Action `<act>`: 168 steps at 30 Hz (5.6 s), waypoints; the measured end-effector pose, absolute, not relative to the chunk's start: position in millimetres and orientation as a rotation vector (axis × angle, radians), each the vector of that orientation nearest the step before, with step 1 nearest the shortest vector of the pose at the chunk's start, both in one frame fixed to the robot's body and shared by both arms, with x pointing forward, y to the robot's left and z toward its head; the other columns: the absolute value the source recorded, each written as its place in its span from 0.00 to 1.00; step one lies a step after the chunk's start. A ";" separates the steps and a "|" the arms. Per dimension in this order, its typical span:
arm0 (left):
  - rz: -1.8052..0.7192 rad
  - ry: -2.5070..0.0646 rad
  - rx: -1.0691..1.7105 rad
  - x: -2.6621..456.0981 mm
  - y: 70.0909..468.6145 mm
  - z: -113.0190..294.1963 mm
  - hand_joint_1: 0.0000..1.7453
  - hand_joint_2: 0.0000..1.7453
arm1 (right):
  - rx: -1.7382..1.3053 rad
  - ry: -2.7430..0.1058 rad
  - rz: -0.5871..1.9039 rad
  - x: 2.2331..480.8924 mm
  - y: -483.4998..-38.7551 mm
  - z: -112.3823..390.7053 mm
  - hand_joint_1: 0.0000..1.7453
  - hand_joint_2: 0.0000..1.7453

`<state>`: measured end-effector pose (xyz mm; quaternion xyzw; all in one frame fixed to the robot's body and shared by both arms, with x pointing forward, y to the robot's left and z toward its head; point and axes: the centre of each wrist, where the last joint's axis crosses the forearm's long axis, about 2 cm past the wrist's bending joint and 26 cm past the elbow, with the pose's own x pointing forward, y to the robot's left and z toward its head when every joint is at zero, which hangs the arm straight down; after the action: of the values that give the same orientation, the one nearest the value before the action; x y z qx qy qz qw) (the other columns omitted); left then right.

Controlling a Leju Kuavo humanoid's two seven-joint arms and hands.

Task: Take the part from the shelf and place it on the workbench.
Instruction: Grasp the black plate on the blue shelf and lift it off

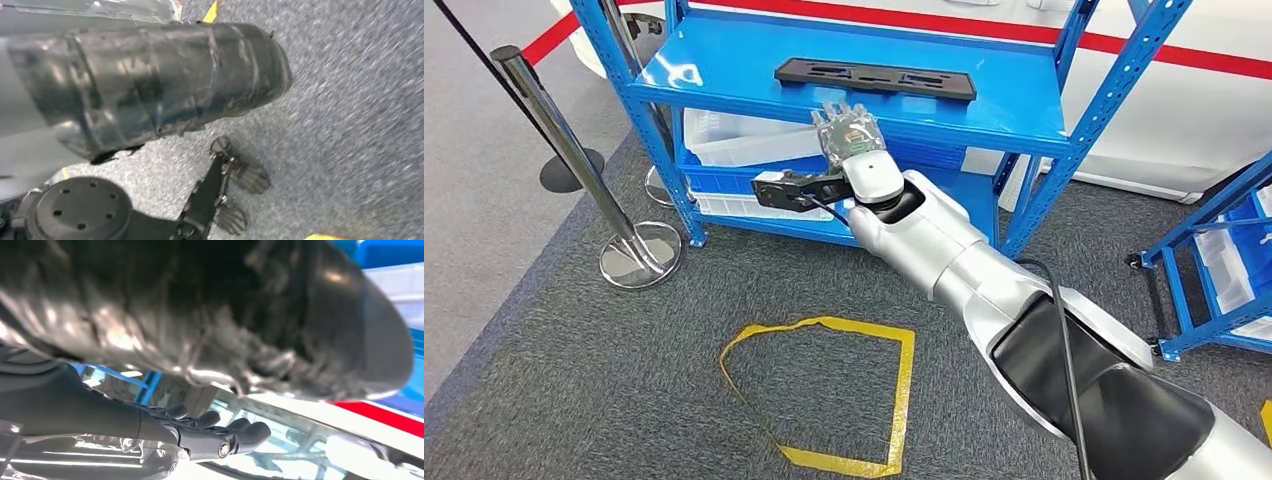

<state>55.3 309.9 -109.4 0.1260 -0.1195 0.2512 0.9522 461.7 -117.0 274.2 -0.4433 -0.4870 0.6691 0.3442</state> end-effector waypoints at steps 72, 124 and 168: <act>0.484 -0.249 0.283 56.6 310.1 -109.1 0.00 0.00 | -1.165 -1.224 1.766 459.7 -133.9 262.0 0.00 0.00; 0.451 -0.272 0.342 57.0 310.7 -108.7 0.00 0.00 | -1.187 -1.206 1.775 458.2 -143.0 259.5 0.00 0.00; 0.427 -0.283 0.360 58.3 311.0 -108.4 0.00 0.00 | -1.194 -1.189 1.783 458.3 -145.7 258.8 0.00 0.00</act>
<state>58.3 311.0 -108.4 0.1773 -0.1390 0.2099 0.9514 458.3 -145.7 258.8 -0.4581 -0.4563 0.6842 0.3373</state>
